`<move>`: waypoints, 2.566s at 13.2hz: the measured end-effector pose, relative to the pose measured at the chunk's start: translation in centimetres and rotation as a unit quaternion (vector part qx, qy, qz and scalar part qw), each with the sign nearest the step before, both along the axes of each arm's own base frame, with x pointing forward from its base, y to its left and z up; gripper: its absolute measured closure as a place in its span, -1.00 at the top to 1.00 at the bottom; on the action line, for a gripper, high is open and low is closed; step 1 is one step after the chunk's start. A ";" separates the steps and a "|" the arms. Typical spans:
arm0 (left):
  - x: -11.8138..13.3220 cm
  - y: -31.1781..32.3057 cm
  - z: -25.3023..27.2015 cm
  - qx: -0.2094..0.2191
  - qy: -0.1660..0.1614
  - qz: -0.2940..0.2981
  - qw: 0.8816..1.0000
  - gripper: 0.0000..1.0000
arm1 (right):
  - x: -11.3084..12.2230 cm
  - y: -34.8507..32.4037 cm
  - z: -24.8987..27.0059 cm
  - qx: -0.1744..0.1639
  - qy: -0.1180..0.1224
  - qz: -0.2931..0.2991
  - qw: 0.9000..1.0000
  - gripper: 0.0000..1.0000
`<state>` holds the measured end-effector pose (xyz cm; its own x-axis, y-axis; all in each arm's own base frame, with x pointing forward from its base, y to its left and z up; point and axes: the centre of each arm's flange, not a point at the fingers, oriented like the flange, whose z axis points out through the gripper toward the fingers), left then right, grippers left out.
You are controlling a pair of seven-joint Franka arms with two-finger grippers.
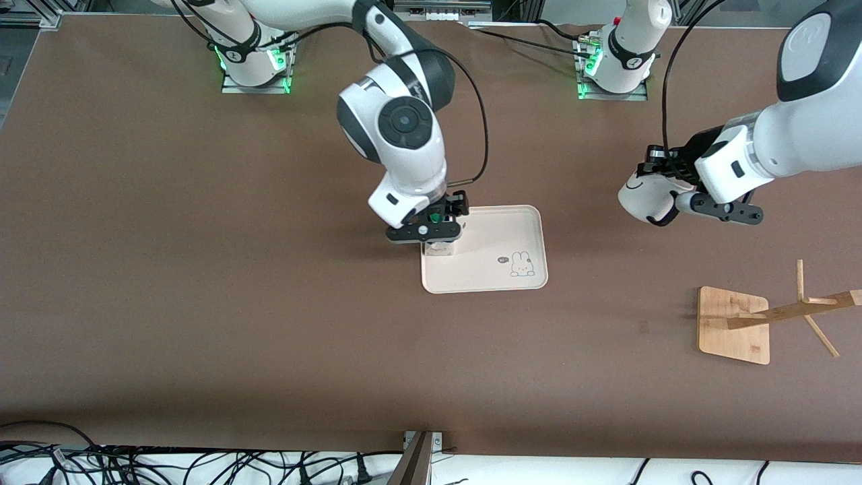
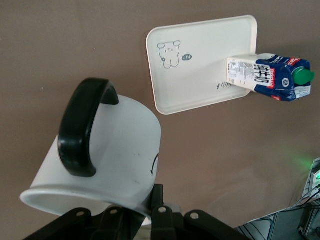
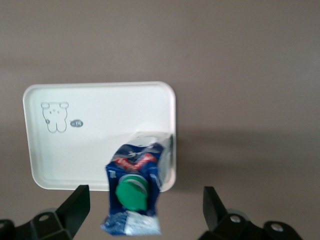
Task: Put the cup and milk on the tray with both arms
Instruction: 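Release the carton on the tray and withdraw the right gripper, then lower the white mug onto the tray beside the carton with the left gripper, then open the left gripper and lift it away from the mug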
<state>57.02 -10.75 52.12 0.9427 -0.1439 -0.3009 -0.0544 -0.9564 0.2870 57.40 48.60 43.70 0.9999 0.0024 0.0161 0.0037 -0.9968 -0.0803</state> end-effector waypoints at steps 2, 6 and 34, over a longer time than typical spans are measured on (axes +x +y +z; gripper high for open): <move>0.4 -1.2 -2.4 0.003 0.025 -0.005 1.000 -0.81 | 3.0 -6.8 5.3 0.005 -0.003 -0.019 1.000 1.00; 1.1 -7.9 -9.0 0.058 0.104 0.055 0.991 -0.81 | 6.8 -25.7 14.0 0.027 0.030 -0.030 0.999 1.00; 5.5 -19.5 -16.6 0.163 0.123 0.113 0.972 1.00 | 0.3 -46.2 15.3 -0.019 0.015 0.001 1.000 1.00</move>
<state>62.49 -30.30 35.57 0.8330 0.1985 -0.5165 0.1990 -0.9784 -0.0553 57.69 2.40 58.99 0.9999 0.0046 -0.0137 0.0040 -0.9991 -0.0430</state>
